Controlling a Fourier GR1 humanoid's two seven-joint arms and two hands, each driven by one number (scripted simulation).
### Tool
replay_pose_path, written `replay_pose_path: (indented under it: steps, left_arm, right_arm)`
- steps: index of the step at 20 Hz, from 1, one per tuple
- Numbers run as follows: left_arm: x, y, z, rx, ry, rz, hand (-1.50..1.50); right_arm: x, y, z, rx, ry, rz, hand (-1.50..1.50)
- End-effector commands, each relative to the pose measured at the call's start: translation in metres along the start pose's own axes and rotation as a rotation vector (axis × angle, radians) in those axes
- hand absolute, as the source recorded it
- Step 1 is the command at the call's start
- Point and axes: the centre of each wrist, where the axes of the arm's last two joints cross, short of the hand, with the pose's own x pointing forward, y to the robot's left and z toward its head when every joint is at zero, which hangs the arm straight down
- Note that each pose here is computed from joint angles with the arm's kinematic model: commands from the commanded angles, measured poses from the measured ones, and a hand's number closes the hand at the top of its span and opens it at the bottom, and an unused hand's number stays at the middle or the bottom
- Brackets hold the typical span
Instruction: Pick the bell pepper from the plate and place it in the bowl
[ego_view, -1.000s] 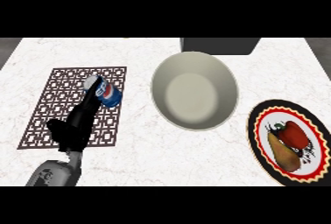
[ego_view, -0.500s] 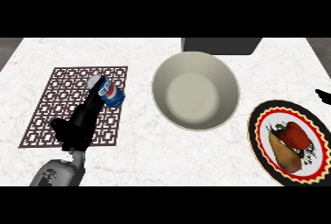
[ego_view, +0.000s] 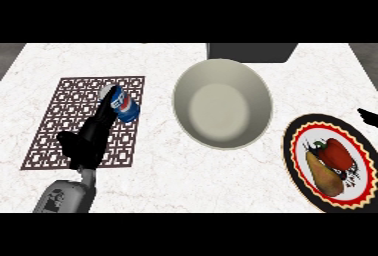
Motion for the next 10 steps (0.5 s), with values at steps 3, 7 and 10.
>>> replay_pose_path:
  steps: [3, 7, 10]
  left_arm:
    - [0.005, -0.005, 0.007, 0.004, -0.003, -0.007, 0.00]
    - [0.004, 0.010, 0.005, -0.004, -0.004, 0.000, 0.00]
    - [0.017, -0.017, 0.000, 0.001, -0.017, -0.002, 0.00]
  right_arm:
    - [-0.019, 0.003, 0.003, 0.012, -0.065, -0.087, -1.50]
    - [-0.007, 0.012, 0.012, 0.024, -0.056, -0.117, -1.50]
    - [-0.021, 0.016, -0.003, 0.033, -0.034, -0.147, -1.50]
